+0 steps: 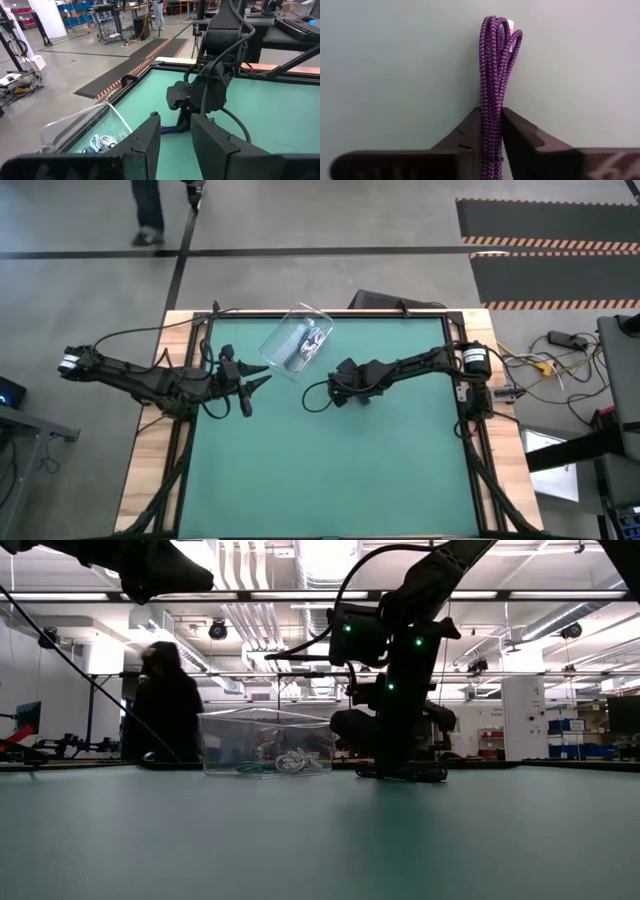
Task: Pick and place USB-C Cables
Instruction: Put the violet USB cable into the transparent bin
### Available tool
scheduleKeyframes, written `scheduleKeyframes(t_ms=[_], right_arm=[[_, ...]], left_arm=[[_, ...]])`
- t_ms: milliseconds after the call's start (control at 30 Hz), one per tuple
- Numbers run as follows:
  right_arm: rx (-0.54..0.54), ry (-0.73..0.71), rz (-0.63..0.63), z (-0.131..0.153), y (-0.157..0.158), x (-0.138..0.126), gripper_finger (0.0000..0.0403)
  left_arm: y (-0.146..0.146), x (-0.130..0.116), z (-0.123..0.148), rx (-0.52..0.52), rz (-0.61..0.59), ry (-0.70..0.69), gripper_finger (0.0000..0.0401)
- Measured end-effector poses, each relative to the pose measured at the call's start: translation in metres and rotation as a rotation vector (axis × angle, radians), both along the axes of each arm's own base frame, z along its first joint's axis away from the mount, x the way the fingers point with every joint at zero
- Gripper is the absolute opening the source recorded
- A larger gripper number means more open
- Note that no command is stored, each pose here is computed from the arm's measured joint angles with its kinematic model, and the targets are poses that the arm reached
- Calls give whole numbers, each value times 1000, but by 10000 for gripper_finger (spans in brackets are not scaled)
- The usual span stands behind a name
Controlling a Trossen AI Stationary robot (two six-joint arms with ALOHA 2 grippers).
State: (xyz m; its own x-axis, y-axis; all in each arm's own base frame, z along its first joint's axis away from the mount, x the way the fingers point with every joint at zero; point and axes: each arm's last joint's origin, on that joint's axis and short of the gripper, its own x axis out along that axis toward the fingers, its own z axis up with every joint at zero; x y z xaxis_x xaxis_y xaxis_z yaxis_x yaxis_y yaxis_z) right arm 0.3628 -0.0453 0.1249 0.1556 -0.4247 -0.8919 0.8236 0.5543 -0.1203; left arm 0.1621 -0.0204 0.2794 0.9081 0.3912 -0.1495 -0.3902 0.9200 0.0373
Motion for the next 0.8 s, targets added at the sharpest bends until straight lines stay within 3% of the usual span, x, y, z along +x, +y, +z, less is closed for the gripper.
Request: scheduleKeyframes(t_ms=[167, 500, 800], right_arm=[[-4, 18, 40, 2, 3, -1, 19], [-21, -40, 187, 40, 31, -6, 25], [-148, -262, 441, 78, 83, 1, 26]], left_arm=[[0, 0, -1, 3, 0, 12, 93], [0, 0, -1, 4, 0, 15, 93], [-1, 0, -1, -3, -35, 15, 93]])
